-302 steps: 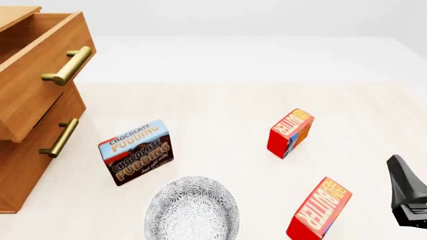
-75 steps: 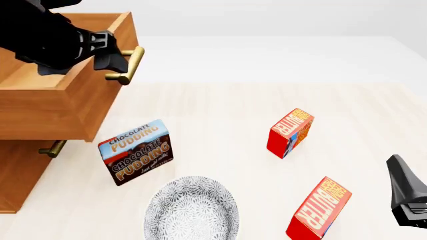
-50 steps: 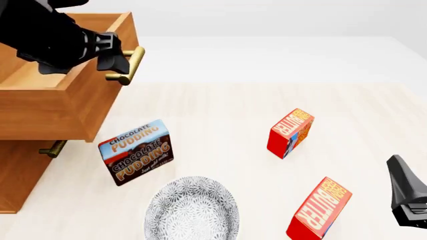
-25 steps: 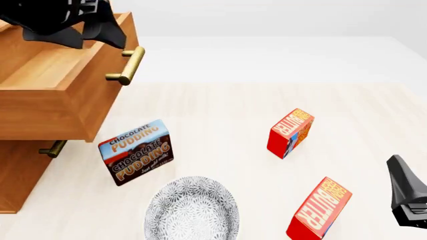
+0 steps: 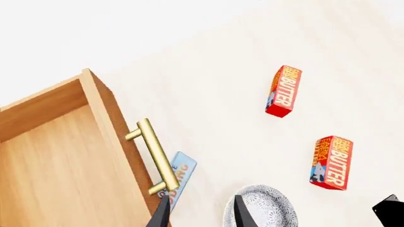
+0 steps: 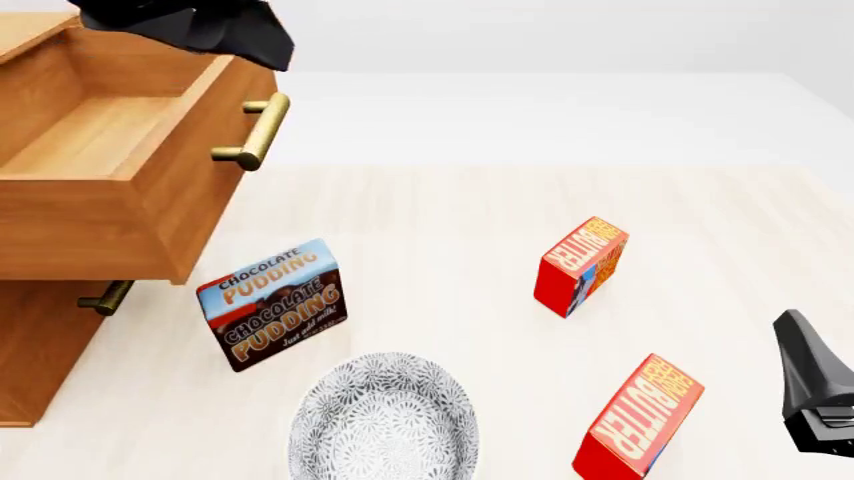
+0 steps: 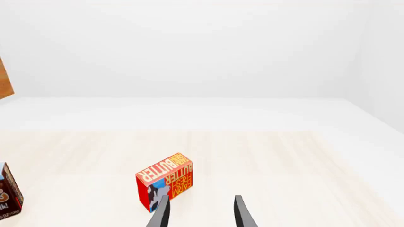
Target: Put the butter at the front in the top drawer of the cabinet and close it.
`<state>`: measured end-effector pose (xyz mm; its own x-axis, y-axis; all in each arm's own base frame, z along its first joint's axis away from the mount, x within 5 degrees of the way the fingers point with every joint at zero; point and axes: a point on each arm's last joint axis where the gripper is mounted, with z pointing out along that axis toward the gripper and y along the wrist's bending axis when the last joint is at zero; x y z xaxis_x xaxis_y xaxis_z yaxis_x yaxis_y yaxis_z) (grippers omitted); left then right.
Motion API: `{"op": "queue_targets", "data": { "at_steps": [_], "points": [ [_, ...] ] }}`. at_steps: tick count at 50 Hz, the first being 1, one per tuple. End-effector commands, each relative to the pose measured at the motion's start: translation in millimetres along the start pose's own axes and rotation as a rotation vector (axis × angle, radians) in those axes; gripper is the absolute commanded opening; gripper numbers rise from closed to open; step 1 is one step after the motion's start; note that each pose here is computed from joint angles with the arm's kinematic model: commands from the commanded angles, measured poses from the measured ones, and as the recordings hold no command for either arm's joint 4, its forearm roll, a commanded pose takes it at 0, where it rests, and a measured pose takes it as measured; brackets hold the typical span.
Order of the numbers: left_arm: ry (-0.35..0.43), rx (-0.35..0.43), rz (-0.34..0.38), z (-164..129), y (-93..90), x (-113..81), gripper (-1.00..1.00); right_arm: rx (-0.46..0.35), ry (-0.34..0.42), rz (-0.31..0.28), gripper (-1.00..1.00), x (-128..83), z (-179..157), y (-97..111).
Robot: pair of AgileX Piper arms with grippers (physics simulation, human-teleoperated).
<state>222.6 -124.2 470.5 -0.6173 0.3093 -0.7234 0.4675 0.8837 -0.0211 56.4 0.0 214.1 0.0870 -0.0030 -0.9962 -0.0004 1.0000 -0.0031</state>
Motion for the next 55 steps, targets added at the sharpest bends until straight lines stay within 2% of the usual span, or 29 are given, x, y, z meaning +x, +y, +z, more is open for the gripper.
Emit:
{"op": "queue_targets", "data": {
  "at_steps": [1, 10, 12, 14, 21, 26, 55],
  "points": [
    [-0.045, 0.059, 0.155, 10, -21.3, -8.6, 1.0, 0.0, 0.0, 0.0, 1.0, 0, 0, 0],
    [-0.042, 0.092, 0.188, 32, -35.8, -10.9, 1.0, 0.0, 0.0, 0.001, 1.0, 0, 0, 0],
    [-0.033, 0.045, 0.194, 36, -17.9, -8.6, 1.0, 0.0, 0.0, 0.0, 1.0, 0, 0, 0],
    [-0.058, 0.081, 0.191, 39, -32.6, -13.2, 1.0, 0.0, 0.0, 0.0, 1.0, 0, 0, 0],
    [-0.065, 0.096, 0.205, 50, -40.0, -17.0, 1.0, 0.0, 0.0, 0.001, 1.0, 0, 0, 0],
    [-0.064, 0.133, 0.216, 64, -57.6, -19.7, 1.0, 0.0, 0.0, 0.0, 1.0, 0, 0, 0],
    [-0.052, 0.206, 0.228, 118, -103.5, -29.4, 1.0, 0.0, 0.0, 0.001, 1.0, 0, 0, 0]
  ]
}}
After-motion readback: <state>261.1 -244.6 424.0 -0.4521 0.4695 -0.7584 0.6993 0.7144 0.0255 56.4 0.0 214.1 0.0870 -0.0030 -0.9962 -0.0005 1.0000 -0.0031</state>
